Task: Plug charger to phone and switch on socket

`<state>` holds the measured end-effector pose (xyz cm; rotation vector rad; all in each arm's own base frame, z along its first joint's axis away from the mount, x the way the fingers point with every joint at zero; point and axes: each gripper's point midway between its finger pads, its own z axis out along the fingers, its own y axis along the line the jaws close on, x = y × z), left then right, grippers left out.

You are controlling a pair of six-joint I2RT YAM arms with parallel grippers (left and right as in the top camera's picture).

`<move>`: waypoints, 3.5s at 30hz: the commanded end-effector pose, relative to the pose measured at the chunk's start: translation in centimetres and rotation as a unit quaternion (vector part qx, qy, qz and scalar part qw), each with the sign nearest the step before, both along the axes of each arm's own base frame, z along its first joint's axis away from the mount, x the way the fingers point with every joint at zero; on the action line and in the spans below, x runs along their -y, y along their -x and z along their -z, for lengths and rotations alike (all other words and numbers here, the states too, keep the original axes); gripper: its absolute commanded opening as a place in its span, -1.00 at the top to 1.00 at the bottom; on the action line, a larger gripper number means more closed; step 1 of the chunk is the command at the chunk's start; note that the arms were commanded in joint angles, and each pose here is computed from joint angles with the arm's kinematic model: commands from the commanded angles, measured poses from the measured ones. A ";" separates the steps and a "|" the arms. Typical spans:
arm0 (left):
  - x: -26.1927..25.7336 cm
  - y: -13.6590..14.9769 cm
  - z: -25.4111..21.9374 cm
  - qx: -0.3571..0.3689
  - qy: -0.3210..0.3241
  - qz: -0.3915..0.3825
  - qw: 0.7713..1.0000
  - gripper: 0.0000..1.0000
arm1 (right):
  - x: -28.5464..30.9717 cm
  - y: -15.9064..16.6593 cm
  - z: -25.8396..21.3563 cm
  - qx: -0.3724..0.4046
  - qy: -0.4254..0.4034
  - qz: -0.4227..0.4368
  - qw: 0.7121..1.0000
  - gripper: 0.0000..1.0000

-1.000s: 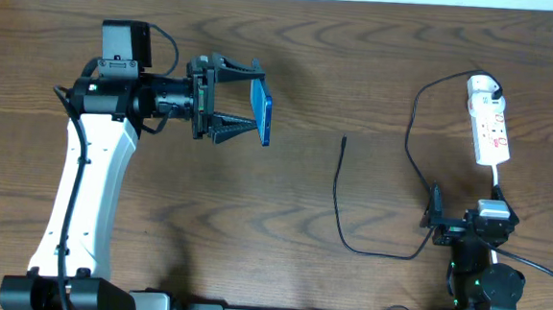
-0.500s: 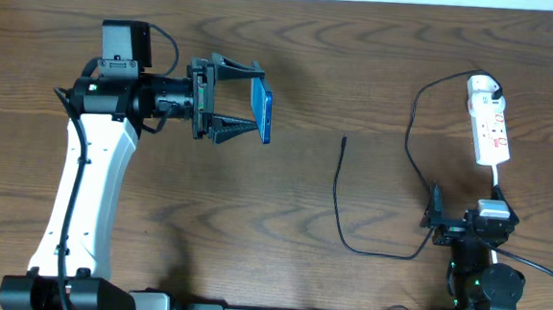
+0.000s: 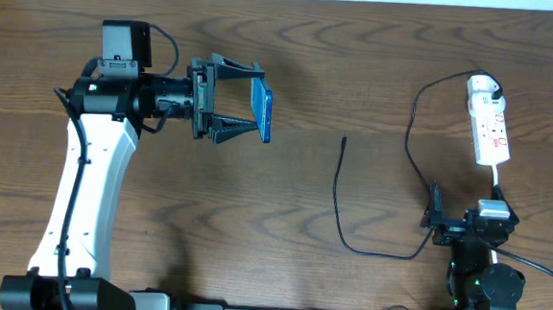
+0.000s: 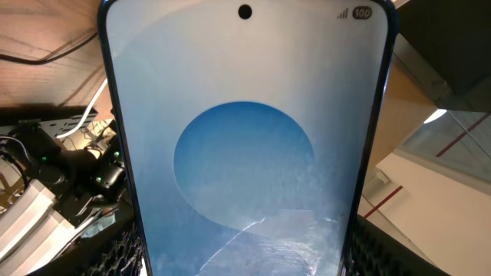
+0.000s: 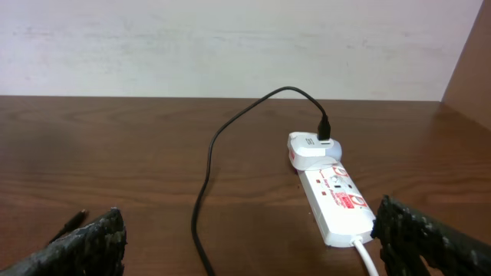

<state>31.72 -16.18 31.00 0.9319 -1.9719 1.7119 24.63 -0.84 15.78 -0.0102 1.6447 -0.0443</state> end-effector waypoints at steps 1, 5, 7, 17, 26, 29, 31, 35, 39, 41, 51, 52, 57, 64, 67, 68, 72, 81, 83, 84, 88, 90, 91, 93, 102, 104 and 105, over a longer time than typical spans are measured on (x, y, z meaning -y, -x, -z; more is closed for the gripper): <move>0.1 0.8 -1.6 0.014 0.021 0.012 1.000 0.85 | 0.2 0.0 0.0 0.001 0.006 0.003 1.000 -0.99; 0.1 0.8 -1.6 0.014 0.021 0.012 1.000 0.85 | 0.2 0.0 0.1 0.001 0.006 0.003 1.000 -0.98; 0.1 0.8 -1.6 0.014 0.021 0.012 1.000 0.85 | 0.1 0.0 0.0 0.001 0.006 0.003 1.000 -0.99; 0.1 0.8 -1.6 -0.023 0.026 0.005 0.999 0.85 | 0.2 0.0 0.0 0.001 0.006 0.003 1.000 -0.98; 0.1 0.8 -1.6 -0.041 0.029 0.002 0.999 0.86 | 0.2 0.0 0.0 0.001 0.006 0.003 1.000 -0.99; 0.1 0.8 -1.6 -0.043 0.029 0.001 0.999 0.85 | 0.2 0.0 0.0 0.001 0.006 0.003 1.000 -0.98; 0.1 0.8 -1.6 -0.045 0.029 0.001 0.999 0.85 | 0.2 0.0 0.0 0.001 0.006 0.003 1.000 -0.99; 0.1 0.8 -1.6 -0.046 0.029 0.001 0.999 0.85 | 0.2 0.0 0.1 0.001 0.006 0.003 1.000 -0.98; 0.1 0.8 -1.6 -0.046 0.029 0.001 0.999 0.85 | 0.2 0.0 0.0 0.001 0.006 0.003 1.000 -0.99; 0.1 0.8 -1.6 -0.046 0.029 0.001 0.999 0.86 | 0.2 0.0 0.0 0.001 0.006 0.003 1.000 -0.99; 0.0 0.6 -1.3 -0.046 0.020 -0.006 0.999 0.86 | 0.2 0.0 0.0 0.001 0.006 0.003 1.000 -0.99; 0.0 0.5 -1.2 -0.045 0.017 -0.008 0.999 0.85 | 0.2 0.0 0.1 0.001 0.006 0.003 1.000 -0.99; -0.1 0.5 -1.1 -0.044 0.016 -0.009 0.999 0.85 | 0.2 0.0 0.1 0.001 0.006 0.003 1.000 -0.99; -0.1 0.5 -1.1 -0.038 0.015 -0.008 0.999 0.85 | 0.2 0.0 0.0 0.001 0.006 0.003 1.000 -0.98; -0.1 0.5 -1.1 -0.035 0.014 -0.007 0.999 0.85 | 0.2 0.0 0.0 0.001 0.006 0.003 1.000 -0.99; -0.1 0.5 -1.1 -0.034 0.014 -0.008 0.999 0.86 | 0.2 0.0 0.0 0.001 0.006 0.003 1.000 -0.99; -0.1 0.3 -0.9 -0.006 0.004 -0.006 1.000 0.86 | 0.2 0.0 -0.4 0.011 0.006 0.003 1.000 -0.99; -0.8 -1.1 1.2 0.098 -0.082 -0.021 0.992 0.85 | 0.2 0.0 -0.1 0.003 0.006 0.003 1.000 -0.99; -1.1 -1.4 1.8 0.127 -0.107 -0.022 0.986 0.85 | 0.2 0.0 0.0 0.003 0.006 0.003 1.000 -0.99; -1.2 -1.6 2.1 0.142 -0.120 -0.023 0.982 0.85 | 0.2 0.0 0.0 0.003 0.006 0.003 1.000 -0.99; -1.7 -2.1 2.8 0.183 -0.154 -0.020 0.971 0.85 | 0.2 0.0 -0.3 0.007 0.006 0.003 1.000 -0.99; -2.2 -2.6 3.5 0.182 -0.182 -0.032 0.966 0.86 | 0.2 0.0 -0.5 0.013 0.010 0.003 1.000 -0.99; -2.6 -2.9 3.9 0.182 -0.199 -0.038 0.962 0.85 | 0.2 0.0 -0.8 0.017 0.013 0.003 1.000 -0.99; -3.3 -3.4 4.6 0.179 -0.226 -0.051 0.956 0.86 | 0.2 0.0 -1.5 0.033 0.014 0.003 0.999 -0.99; -3.9 -3.9 5.3 0.176 -0.254 -0.064 0.949 0.85 | 0.1 0.7 -6.3 0.069 0.015 0.003 0.997 -0.99; -4.2 -4.0 5.5 0.175 -0.262 -0.067 0.947 0.85 | 0.1 0.9 -7.2 0.062 0.012 0.003 0.998 -0.98; -4.2 -4.0 5.6 0.174 -0.265 -0.069 0.946 0.86 | 0.1 0.9 -7.6 0.058 0.008 0.003 0.998 -0.99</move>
